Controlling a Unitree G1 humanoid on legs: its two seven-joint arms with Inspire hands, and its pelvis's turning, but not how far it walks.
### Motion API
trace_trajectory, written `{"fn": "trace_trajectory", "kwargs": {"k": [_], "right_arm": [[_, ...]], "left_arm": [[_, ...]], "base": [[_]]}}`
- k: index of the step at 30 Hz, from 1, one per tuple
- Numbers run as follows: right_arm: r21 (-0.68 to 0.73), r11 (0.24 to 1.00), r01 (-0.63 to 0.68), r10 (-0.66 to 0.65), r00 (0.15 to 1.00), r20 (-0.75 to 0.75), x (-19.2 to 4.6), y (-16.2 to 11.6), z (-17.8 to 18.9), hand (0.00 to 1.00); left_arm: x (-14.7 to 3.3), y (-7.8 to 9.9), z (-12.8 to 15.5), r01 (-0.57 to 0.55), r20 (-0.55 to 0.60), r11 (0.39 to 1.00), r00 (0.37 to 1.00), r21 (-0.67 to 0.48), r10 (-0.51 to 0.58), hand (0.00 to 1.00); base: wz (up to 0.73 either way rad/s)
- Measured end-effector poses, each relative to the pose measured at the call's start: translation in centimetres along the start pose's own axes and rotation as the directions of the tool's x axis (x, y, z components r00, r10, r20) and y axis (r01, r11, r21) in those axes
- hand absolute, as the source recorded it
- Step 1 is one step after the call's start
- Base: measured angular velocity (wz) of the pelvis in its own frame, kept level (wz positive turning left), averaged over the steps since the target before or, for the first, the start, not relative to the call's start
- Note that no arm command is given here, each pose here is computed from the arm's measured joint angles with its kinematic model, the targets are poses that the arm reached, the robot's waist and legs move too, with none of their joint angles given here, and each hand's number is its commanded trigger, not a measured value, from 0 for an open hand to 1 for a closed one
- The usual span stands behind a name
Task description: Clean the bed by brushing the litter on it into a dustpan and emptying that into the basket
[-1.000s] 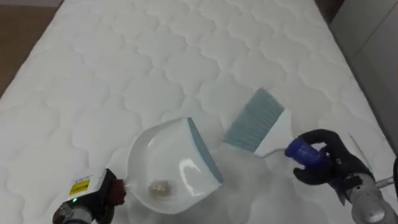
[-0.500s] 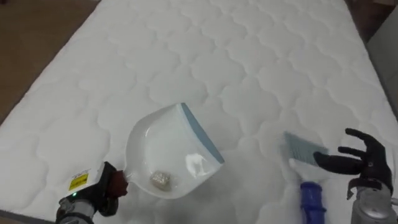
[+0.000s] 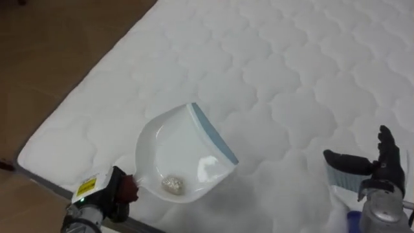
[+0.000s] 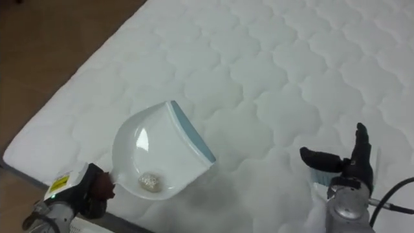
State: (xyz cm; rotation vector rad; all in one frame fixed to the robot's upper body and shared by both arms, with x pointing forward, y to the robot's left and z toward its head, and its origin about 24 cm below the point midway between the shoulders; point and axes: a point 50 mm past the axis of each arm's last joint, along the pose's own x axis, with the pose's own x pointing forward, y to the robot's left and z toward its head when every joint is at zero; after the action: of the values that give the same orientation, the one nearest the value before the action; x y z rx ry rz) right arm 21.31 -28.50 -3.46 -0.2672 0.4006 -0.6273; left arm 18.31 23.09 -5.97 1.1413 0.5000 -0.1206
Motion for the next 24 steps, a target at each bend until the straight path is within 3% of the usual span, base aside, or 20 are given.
{"fn": "trace_trajectory", "kwargs": {"k": [5,7,10,16,24], "right_arm": [[-0.012,1.0,-0.008,0.008,1.0,-0.018,-1.3,0.4,-1.2,0.0],[0.025,0.999,-0.028,0.027,0.999,0.024,-1.4,1.3,0.1,0.0],[0.062,0.997,-0.033,0.03,0.998,0.048,-1.8,1.2,0.6,0.0],[0.103,0.963,-0.249,0.237,0.964,0.12,-2.8,3.4,1.9,0.0],[0.122,0.939,-0.322,0.302,0.94,0.16,-2.7,3.7,2.3,0.0]], "left_arm": [[0.1,0.0,0.5,0.0,0.035,1.0,0.999,-0.008,0.0,1.0],[0.7,1.4,0.4,-0.046,0.038,0.999,0.998,-0.006,0.046,1.0],[0.8,-0.1,1.1,0.013,0.056,1.0,0.998,-0.003,-0.013,1.0],[0.7,0.5,0.5,0.002,0.068,1.0,0.998,0.009,-0.002,1.0],[0.7,0.5,1.2,-0.005,0.105,1.0,0.994,-0.006,0.006,1.0]], "base": [[0.92],[1.27],[0.58],[0.57],[0.89]]}}
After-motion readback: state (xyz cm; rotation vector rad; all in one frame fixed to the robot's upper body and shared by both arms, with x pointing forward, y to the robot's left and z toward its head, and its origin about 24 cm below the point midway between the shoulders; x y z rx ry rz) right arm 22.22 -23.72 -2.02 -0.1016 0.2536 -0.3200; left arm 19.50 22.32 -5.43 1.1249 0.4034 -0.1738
